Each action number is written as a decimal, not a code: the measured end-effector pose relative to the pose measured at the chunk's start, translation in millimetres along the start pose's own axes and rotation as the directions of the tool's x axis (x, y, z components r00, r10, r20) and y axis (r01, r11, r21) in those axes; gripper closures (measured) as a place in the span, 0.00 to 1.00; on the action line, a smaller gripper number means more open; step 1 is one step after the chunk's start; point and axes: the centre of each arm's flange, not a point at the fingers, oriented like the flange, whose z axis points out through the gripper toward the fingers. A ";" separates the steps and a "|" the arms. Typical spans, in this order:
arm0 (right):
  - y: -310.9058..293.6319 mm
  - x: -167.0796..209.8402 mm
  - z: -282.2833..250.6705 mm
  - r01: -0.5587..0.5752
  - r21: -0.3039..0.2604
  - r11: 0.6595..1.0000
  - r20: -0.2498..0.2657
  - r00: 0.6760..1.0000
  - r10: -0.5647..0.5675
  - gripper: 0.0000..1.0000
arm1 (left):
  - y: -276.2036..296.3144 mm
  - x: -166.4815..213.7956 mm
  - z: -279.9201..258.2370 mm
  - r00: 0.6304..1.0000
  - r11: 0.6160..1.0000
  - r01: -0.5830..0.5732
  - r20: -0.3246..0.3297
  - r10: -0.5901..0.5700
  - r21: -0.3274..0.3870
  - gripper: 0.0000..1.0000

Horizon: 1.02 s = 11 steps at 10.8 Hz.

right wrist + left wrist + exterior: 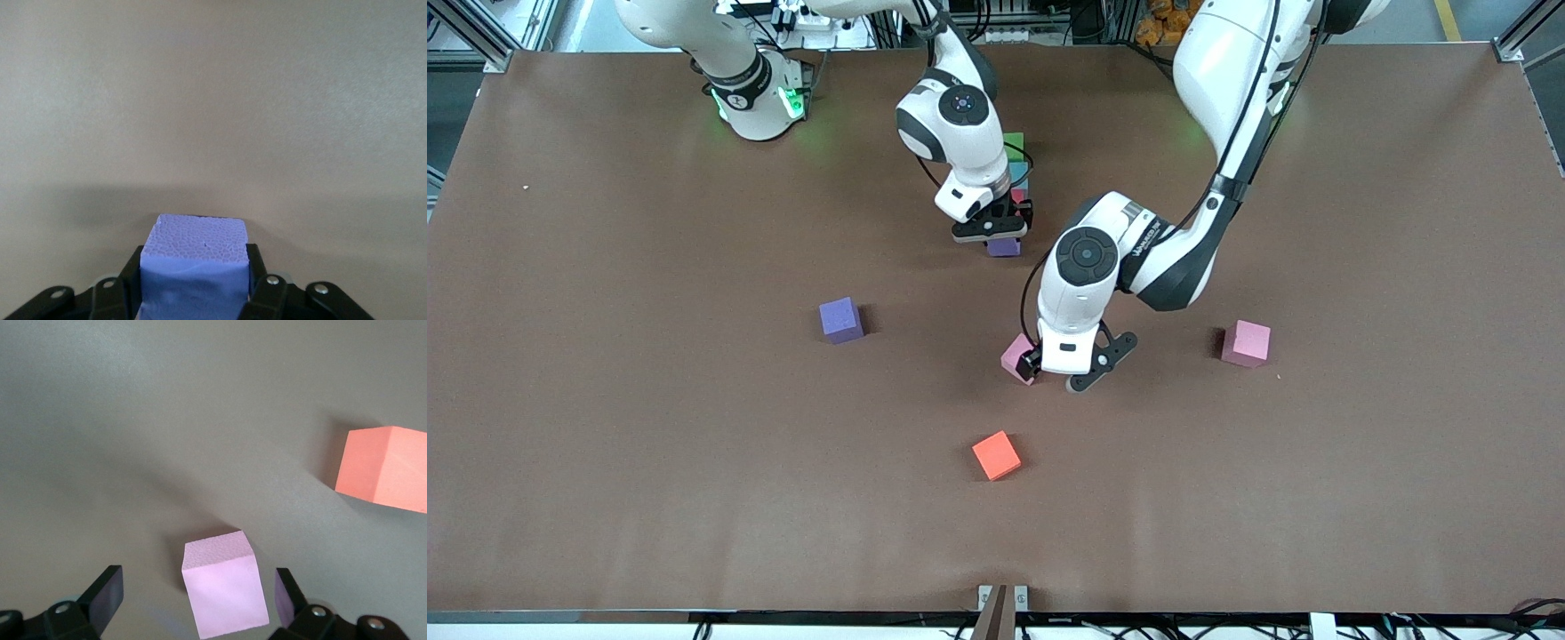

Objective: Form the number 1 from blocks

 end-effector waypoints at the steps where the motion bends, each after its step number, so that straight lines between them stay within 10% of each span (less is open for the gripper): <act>1: -1.4 -3.3 2.3 0.006 -0.003 1.000 0.003 1.000 -0.006 0.34 | 0.8 -0.8 0.6 1.000 1.000 0.005 0.000 -0.005 0.000 0.00; 7: -8.0 -4.3 0.6 -0.002 0.006 1.000 -0.007 1.000 0.002 0.00 | 4.9 1.1 8.6 1.000 1.000 0.030 0.006 -0.030 -0.001 0.00; 11: 7.5 28.5 -36.4 -0.070 0.041 0.997 -0.034 0.997 0.071 0.00 | 5.6 1.4 8.7 0.999 0.999 0.046 0.023 -0.046 -0.006 0.00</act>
